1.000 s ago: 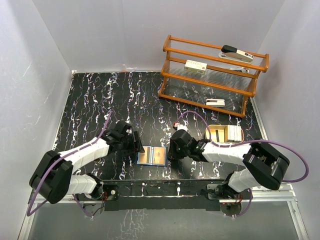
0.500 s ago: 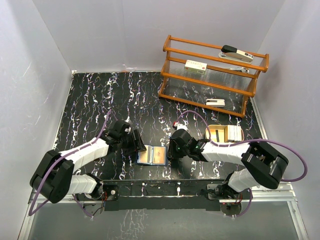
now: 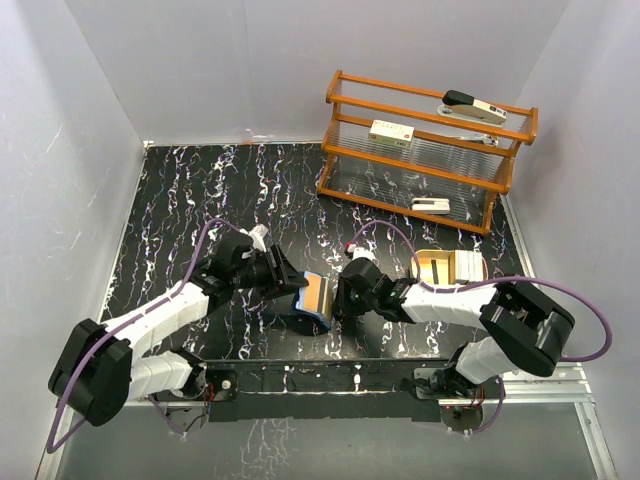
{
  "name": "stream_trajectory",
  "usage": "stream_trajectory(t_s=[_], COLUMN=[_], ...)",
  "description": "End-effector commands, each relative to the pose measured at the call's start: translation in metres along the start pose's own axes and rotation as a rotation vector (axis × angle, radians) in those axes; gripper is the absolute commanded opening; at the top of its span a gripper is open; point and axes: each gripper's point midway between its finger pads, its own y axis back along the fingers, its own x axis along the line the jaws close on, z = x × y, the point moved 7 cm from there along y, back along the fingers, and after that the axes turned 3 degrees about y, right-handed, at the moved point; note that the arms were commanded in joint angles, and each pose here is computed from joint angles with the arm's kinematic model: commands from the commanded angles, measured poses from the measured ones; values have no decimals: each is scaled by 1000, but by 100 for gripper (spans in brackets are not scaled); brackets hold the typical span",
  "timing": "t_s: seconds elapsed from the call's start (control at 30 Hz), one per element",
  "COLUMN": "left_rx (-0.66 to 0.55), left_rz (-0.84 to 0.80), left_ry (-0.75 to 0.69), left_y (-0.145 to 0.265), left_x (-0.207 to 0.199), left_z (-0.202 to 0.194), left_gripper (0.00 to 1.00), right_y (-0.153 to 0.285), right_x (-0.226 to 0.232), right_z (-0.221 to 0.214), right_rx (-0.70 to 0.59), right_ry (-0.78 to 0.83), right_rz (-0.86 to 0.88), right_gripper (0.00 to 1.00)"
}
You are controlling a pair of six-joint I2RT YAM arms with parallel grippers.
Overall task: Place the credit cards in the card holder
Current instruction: Close the card holder at the center of the board.
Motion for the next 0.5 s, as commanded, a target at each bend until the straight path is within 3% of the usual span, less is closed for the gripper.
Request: stream_trajectory(t_s=[0.0,0.47], left_rx=[54,70], left_rz=[-127,-116], left_ry=[17,16], left_y=[8,4], left_x=[-21,-10], left_z=[-8,-13], left_gripper=[49,48], right_y=[-6,-5], right_x=[-1,0], right_z=[-2,1], right_rx=[8,8], right_ry=[8,16], right_rz=[-11,-12], right_gripper=[12,11])
